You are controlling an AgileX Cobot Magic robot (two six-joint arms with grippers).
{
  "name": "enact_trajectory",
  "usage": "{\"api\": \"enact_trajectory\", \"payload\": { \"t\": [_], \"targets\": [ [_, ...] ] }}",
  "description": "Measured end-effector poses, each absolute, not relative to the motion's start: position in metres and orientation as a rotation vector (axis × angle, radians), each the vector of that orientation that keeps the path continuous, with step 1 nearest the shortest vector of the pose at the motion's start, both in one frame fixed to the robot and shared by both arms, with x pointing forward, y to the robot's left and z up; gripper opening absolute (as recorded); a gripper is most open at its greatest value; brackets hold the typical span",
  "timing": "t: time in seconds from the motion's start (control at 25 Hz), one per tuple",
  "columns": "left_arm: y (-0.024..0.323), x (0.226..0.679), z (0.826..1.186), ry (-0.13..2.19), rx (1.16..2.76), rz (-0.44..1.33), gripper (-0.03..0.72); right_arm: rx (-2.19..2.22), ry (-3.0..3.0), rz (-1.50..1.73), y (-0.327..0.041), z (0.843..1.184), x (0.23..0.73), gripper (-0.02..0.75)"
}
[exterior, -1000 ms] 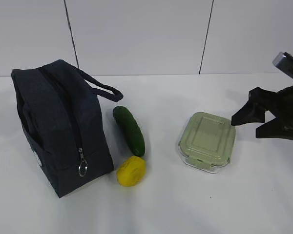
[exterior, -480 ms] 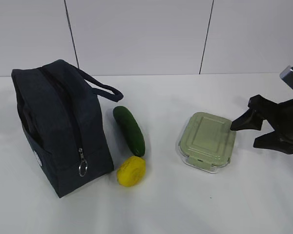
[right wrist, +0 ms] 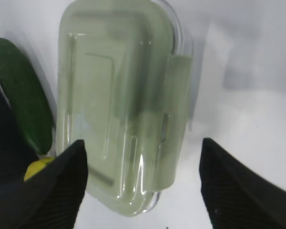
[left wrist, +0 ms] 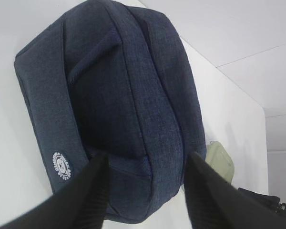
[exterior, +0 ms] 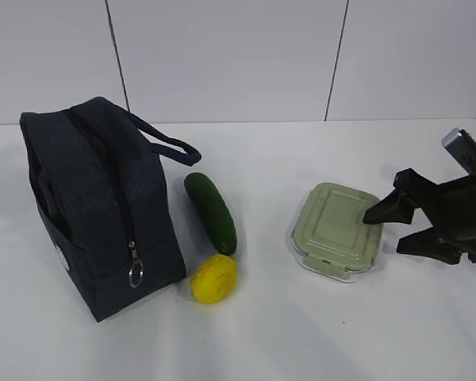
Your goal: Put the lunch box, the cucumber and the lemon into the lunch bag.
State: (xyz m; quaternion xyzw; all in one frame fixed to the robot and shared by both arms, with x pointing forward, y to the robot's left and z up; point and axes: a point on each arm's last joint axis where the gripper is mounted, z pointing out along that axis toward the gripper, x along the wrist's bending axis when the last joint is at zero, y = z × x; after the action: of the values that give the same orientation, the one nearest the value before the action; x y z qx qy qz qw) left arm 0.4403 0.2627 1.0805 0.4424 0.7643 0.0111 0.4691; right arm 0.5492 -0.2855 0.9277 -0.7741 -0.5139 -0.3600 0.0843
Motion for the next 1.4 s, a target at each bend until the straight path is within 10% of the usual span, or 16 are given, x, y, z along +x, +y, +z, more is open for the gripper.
{"api": "enact_trajectory", "payload": {
  "t": [1.4],
  "targets": [
    [0.262, 0.440, 1.082, 1.870, 1.077, 0.021, 0.374, -2.027, -1.534, -1.223, -0.299, 0.878, 0.575, 0.554]
  ]
}}
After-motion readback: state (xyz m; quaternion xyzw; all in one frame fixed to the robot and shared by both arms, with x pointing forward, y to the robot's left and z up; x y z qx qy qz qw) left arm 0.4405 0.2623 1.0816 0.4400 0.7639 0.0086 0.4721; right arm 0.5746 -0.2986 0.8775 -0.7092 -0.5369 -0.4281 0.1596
